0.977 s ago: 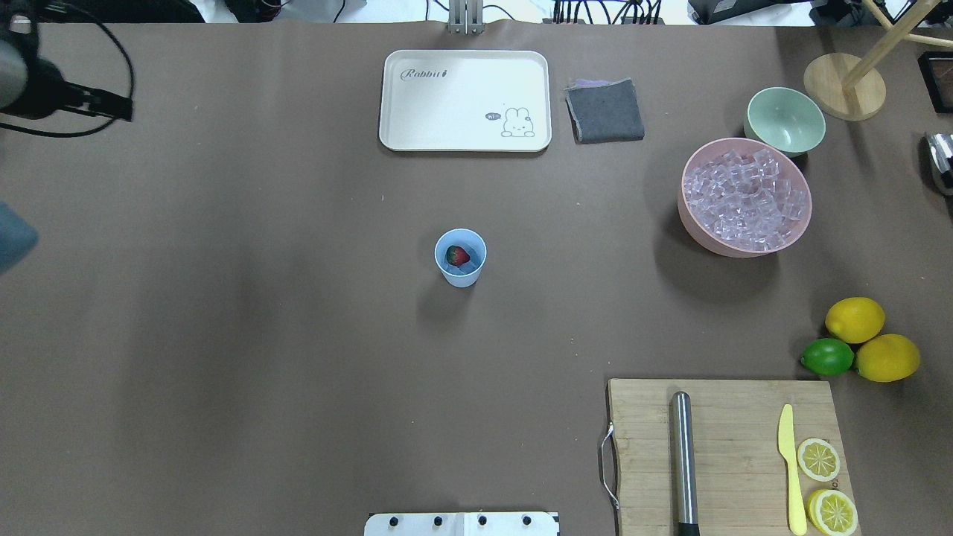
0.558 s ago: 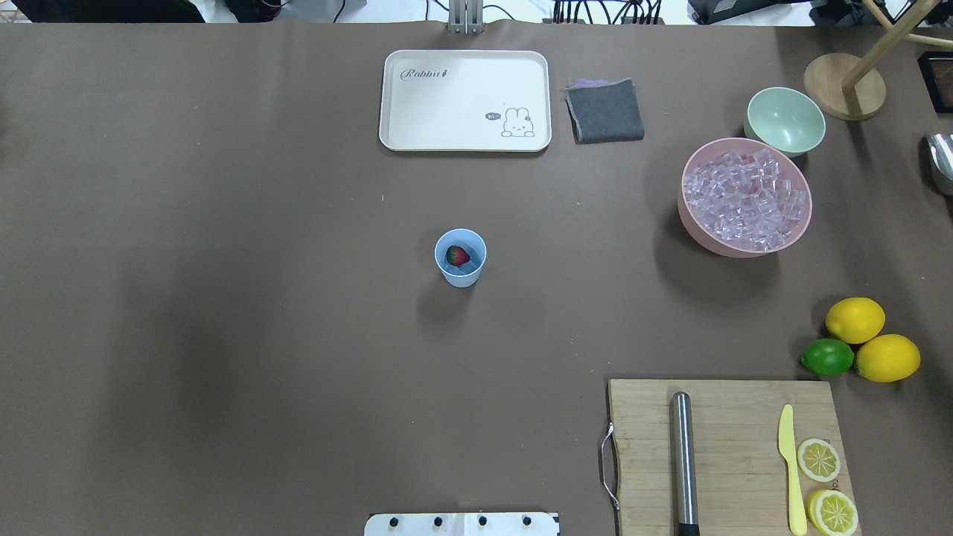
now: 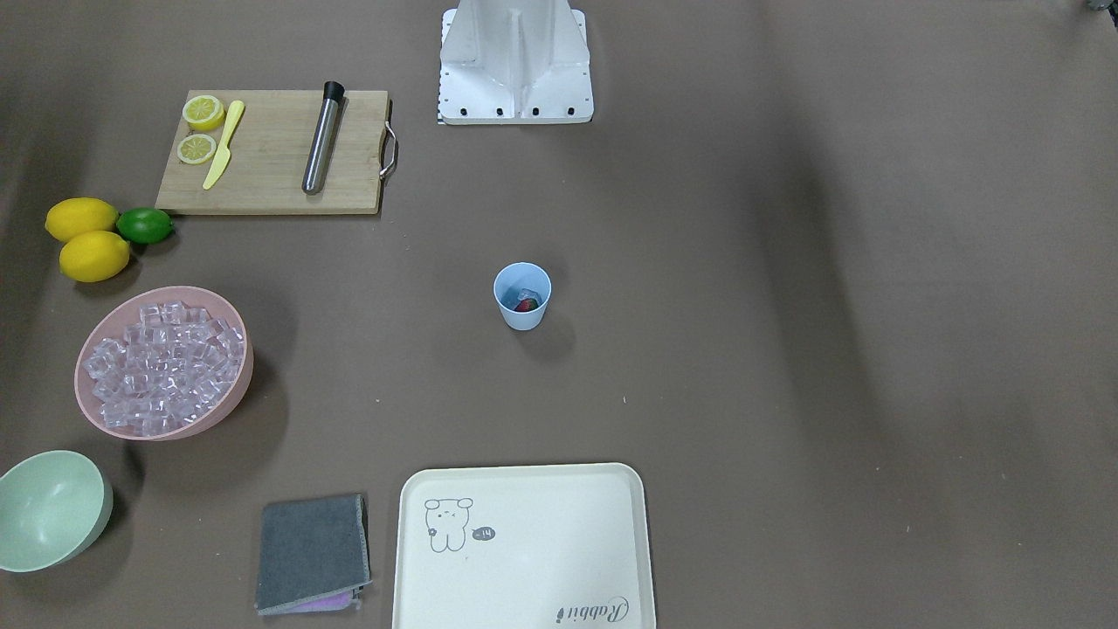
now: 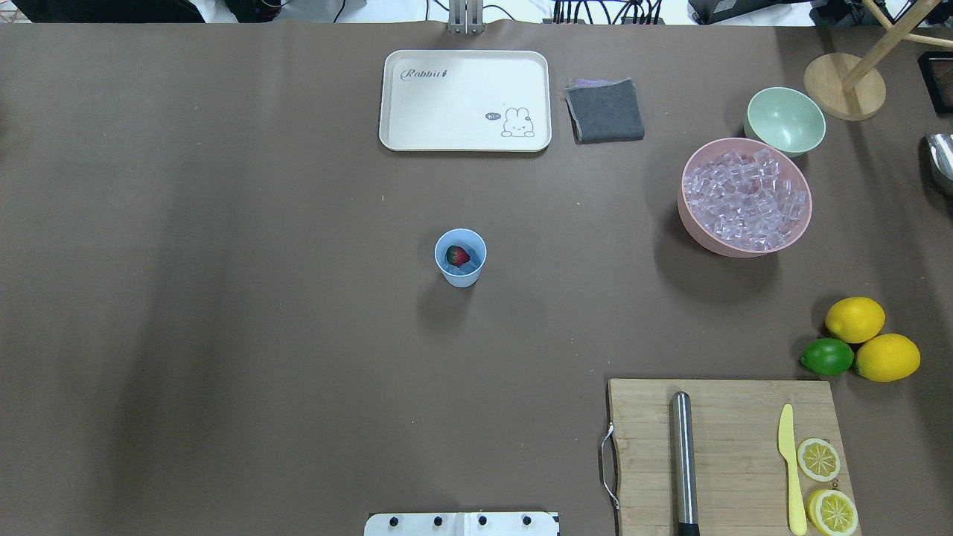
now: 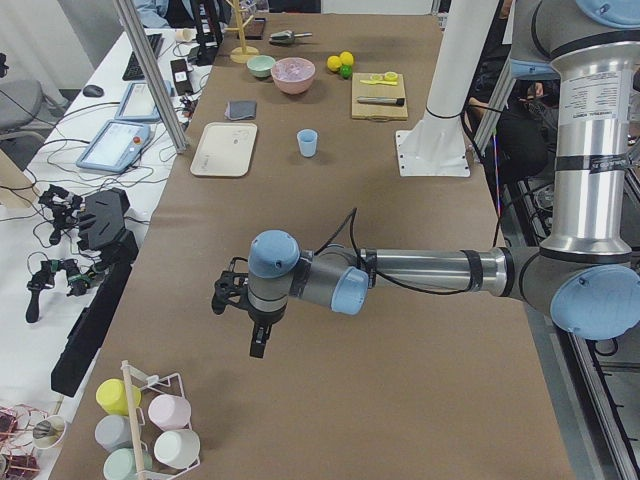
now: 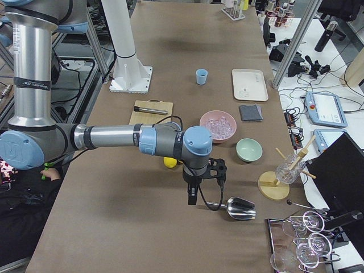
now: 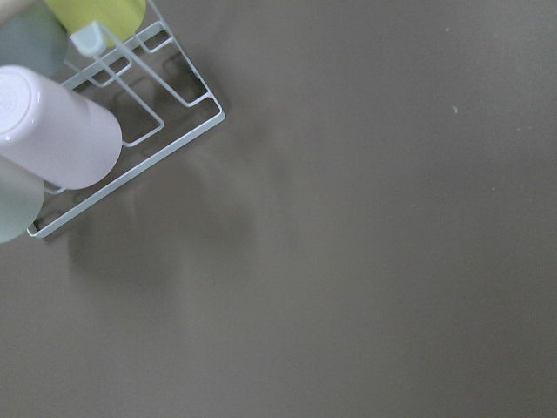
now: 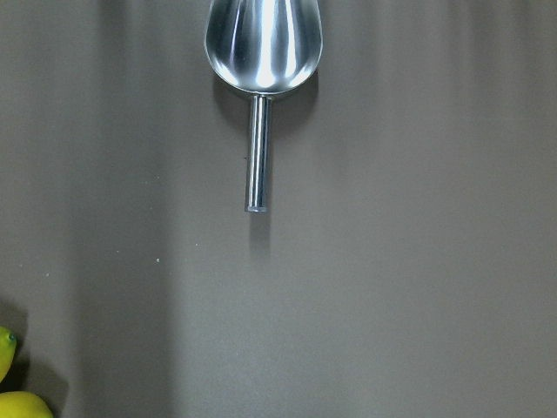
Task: Put ice and strawberries in cup
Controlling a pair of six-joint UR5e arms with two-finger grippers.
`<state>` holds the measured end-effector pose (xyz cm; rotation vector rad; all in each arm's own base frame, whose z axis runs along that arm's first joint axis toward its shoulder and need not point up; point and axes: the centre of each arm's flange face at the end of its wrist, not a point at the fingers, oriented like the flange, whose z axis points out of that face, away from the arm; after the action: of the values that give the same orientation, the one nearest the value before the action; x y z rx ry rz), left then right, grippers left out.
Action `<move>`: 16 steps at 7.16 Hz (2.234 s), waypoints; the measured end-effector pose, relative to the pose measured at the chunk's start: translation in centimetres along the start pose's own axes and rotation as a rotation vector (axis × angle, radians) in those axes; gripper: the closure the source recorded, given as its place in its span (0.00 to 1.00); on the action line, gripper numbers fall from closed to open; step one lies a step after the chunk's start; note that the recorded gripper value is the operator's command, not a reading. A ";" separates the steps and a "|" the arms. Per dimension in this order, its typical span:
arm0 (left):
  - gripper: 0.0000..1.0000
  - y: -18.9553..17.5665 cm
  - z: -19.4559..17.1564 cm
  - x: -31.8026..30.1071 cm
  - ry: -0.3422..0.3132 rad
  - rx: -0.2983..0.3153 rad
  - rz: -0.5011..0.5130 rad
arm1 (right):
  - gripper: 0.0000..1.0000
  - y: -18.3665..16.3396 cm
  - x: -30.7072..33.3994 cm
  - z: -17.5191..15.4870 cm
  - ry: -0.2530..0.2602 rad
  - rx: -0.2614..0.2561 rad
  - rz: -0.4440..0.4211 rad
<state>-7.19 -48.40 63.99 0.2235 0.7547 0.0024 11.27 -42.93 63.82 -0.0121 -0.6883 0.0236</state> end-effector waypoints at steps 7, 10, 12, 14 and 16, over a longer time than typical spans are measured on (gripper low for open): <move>0.02 0.7 -0.8 -1.7 0.031 0.011 -0.027 | 0.01 0.8 1.3 -0.5 -0.004 0.013 0.044; 0.02 0.6 -0.8 -1.7 0.031 0.011 -0.027 | 0.01 0.9 1.3 -0.4 -0.003 0.013 0.044; 0.02 0.6 -0.8 -1.6 0.032 0.012 -0.028 | 0.01 1.0 1.4 -0.3 -0.003 0.011 0.045; 0.02 0.6 -0.8 -1.6 0.031 0.011 -0.029 | 0.01 1.1 1.4 -0.4 -0.003 0.012 0.046; 0.02 0.5 -0.8 -1.6 0.031 0.012 -0.030 | 0.01 1.0 1.4 -0.4 -0.003 0.012 0.046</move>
<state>-8.88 -47.88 64.66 0.2237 0.7885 -0.0268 12.55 -41.85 64.40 -0.0164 -0.6906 0.0717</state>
